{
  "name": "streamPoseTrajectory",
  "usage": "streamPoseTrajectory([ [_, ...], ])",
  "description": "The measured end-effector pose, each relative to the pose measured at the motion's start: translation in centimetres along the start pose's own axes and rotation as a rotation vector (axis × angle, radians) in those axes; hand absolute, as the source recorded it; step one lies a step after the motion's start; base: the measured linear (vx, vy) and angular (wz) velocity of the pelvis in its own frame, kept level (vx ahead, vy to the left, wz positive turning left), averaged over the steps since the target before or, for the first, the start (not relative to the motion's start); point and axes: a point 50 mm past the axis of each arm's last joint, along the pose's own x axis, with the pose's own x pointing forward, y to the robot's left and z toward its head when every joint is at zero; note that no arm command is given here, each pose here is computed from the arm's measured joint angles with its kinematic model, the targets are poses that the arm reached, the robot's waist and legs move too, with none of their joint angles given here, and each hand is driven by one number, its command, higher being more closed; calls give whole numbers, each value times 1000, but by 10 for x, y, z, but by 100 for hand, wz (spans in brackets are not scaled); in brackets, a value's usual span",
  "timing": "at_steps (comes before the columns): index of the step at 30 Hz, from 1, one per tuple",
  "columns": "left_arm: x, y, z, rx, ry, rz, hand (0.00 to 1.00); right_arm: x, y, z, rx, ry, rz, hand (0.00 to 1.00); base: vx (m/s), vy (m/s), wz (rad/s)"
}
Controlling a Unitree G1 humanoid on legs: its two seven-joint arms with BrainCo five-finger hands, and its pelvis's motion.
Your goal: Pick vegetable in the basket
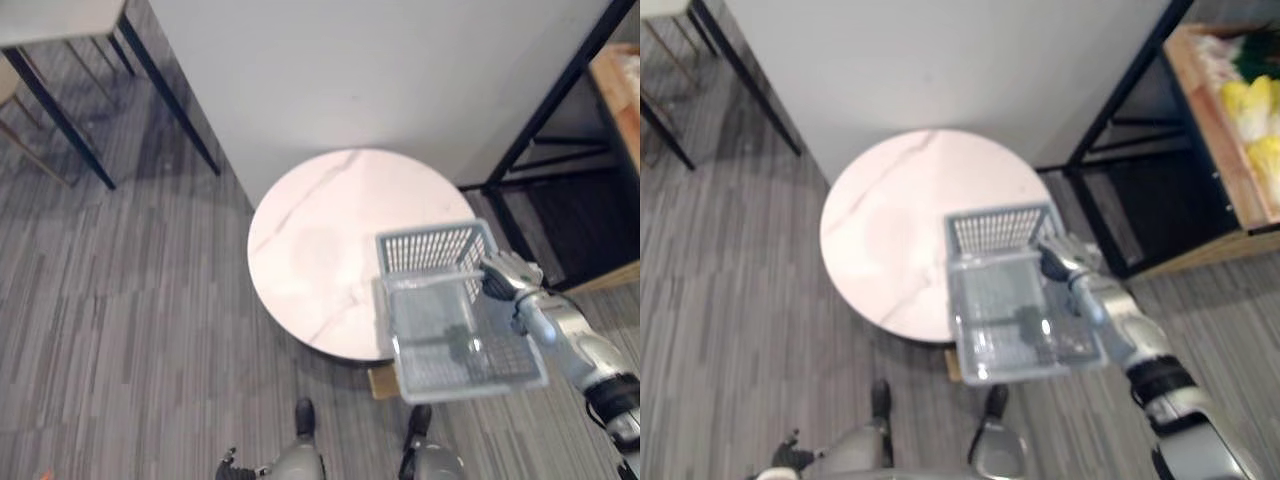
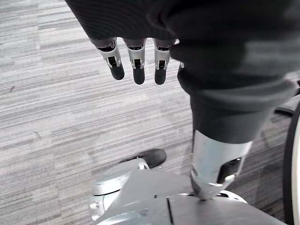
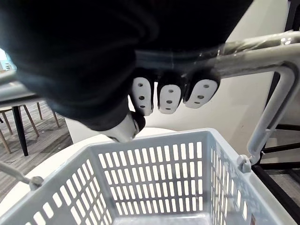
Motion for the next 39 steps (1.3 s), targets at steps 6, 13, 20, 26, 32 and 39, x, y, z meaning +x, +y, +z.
streamPoseTrajectory([
  [6, -2, -1, -12, 43, 36, -17, 0, -32, 24, -9, 33, 46, 96, 100, -27, 5, -13],
  [13, -6, -3, -22, 45, 63, -53, 0, -58, 43, -18, 70, 106, 158, 100, 18, -12, -9],
  [20, -13, -1, -45, -56, 143, -37, 0, -66, 56, -13, 180, 176, 126, 100, 43, -21, -35],
  [26, -16, -7, -49, -74, 161, -55, 0, -85, 56, -29, 206, 284, 99, 100, -11, 49, -36],
  [32, -11, 5, -42, -19, 135, -39, 0, -105, 49, -23, 273, 381, -22, 100, -23, 133, -82],
  [39, 1, -3, -5, -38, 42, -66, 0, -77, 51, -7, 330, 342, -57, 100, -47, 117, -148],
])
